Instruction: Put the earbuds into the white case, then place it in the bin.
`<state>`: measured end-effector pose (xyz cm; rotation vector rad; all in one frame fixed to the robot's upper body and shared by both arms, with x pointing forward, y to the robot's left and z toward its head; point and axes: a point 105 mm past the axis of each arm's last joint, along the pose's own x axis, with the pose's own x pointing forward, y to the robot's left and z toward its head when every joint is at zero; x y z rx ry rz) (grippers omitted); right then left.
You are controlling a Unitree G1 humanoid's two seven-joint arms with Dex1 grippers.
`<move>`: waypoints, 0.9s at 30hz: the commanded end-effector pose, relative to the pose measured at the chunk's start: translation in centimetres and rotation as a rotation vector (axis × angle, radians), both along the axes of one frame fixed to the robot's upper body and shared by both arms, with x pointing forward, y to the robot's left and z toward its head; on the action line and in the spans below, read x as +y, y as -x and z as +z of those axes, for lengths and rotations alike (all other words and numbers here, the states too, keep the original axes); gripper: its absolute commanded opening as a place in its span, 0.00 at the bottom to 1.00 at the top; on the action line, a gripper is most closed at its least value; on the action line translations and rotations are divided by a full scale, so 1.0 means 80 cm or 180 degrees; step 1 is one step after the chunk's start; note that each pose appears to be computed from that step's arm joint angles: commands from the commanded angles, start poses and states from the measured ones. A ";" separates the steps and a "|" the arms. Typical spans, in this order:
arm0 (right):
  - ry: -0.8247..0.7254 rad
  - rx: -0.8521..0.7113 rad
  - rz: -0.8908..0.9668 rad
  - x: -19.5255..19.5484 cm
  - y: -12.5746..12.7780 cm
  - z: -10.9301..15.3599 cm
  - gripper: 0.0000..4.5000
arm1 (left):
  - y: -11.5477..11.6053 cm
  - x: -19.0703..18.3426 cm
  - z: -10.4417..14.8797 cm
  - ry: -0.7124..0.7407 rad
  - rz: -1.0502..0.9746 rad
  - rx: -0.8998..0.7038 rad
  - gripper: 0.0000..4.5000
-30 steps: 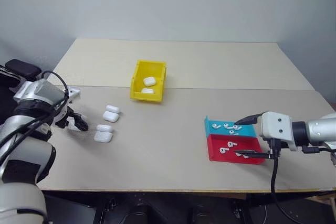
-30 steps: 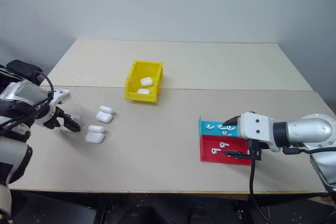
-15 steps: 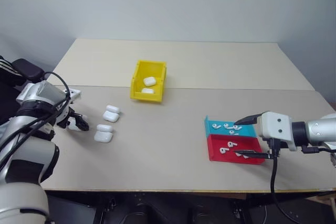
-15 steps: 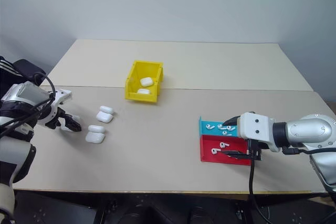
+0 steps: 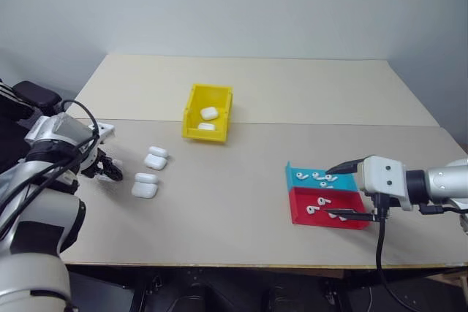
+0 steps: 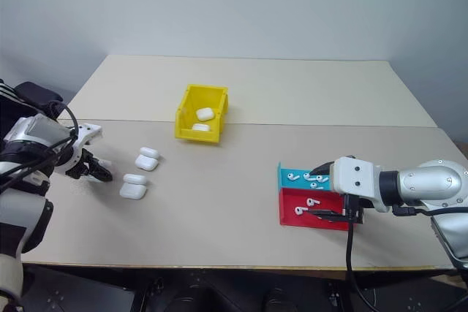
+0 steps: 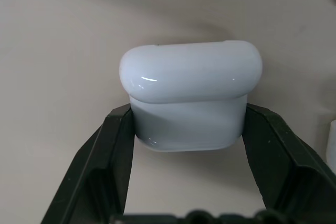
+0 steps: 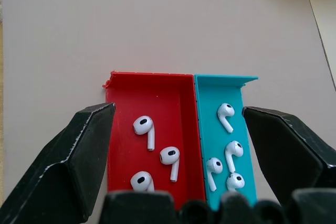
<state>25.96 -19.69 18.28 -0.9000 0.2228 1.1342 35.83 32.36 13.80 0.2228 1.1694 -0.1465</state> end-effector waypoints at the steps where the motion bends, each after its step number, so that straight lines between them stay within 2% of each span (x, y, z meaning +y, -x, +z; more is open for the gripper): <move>1: 0.0002 -0.0122 0.0036 0.004 0.000 0.008 1.00 | -0.005 0.007 0.018 -0.0110 -0.0006 -0.0168 0.62; 4: -0.0008 -0.0164 0.0019 0.003 -0.002 0.012 1.00 | -0.018 0.001 0.050 -0.0188 -0.0150 -0.0517 0.62; 6: 0.0018 -0.0193 0.0015 0.001 -0.002 0.015 1.00 | -0.026 -0.002 0.079 -0.0404 -0.0267 -0.0840 0.62; 10: 0.0120 -0.0243 0.0026 -0.005 -0.002 0.026 1.00 | -0.022 -0.040 0.136 -0.0055 -0.0351 -0.1416 0.62; 13: 0.0193 -0.0173 0.0098 -0.008 0.002 0.036 1.00 | -0.013 -0.059 0.156 -0.0076 -0.0653 -0.1810 0.62; 15: 0.0286 -0.0108 0.0139 -0.009 0.004 0.039 1.00 | -0.005 -0.081 0.167 0.0230 -0.0796 -0.2065 0.62; 17: 0.0389 -0.0065 0.0192 -0.011 0.004 0.043 1.00 | 0.002 -0.105 0.177 0.0421 -0.1203 -0.2452 0.62; 21: 0.0750 0.0175 0.0270 -0.016 0.007 0.045 1.00 | 0.020 -0.158 0.175 0.0771 -0.1936 -0.3292 0.62; 24: 0.1080 0.0348 0.0272 -0.022 0.007 0.034 1.00 | 0.034 -0.197 0.158 0.1182 -0.2496 -0.3851 0.62; 27: 0.1279 0.0436 0.0336 -0.027 0.007 0.025 1.00 | 0.055 -0.226 0.134 0.1544 -0.2984 -0.4057 0.62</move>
